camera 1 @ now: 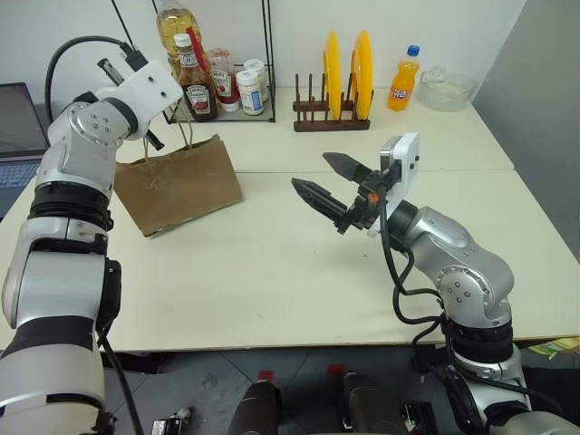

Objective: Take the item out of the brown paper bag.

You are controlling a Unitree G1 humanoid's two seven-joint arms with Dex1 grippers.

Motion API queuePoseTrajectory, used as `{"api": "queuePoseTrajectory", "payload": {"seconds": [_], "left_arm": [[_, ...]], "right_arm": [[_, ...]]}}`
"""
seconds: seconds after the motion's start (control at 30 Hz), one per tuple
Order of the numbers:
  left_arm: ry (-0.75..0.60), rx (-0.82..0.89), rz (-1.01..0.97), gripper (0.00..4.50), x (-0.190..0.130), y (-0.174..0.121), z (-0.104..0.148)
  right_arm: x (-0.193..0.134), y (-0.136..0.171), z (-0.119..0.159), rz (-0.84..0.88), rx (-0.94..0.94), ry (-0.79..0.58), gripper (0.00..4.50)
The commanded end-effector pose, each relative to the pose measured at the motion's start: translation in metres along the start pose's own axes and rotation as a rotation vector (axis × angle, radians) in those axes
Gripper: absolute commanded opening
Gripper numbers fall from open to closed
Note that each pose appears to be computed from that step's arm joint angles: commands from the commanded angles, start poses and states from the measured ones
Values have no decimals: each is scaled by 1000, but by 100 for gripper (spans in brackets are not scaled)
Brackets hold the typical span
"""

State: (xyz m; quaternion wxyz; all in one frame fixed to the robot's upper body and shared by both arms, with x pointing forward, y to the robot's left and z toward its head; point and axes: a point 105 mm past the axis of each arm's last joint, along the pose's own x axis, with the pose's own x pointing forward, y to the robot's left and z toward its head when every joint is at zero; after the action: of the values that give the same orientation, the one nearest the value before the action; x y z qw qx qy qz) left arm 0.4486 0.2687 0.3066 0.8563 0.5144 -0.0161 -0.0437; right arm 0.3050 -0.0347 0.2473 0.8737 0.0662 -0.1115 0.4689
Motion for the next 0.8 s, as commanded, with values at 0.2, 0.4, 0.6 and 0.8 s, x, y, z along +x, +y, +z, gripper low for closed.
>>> {"api": "queuePoseTrajectory", "payload": {"seconds": [0.2,0.4,0.6,0.8], "left_arm": [[-238,64,22,2,-9,23,78],[-329,55,2,2,-1,14,108],[-448,39,-71,2,9,-10,138],[-503,25,-115,2,16,-25,153]], "right_arm": [[-14,5,13,-22,-65,-36,450],[-29,1,7,-83,-93,-9,450],[-34,-4,10,-128,-105,-11,450],[-39,-7,12,-162,-116,-11,450]]}}
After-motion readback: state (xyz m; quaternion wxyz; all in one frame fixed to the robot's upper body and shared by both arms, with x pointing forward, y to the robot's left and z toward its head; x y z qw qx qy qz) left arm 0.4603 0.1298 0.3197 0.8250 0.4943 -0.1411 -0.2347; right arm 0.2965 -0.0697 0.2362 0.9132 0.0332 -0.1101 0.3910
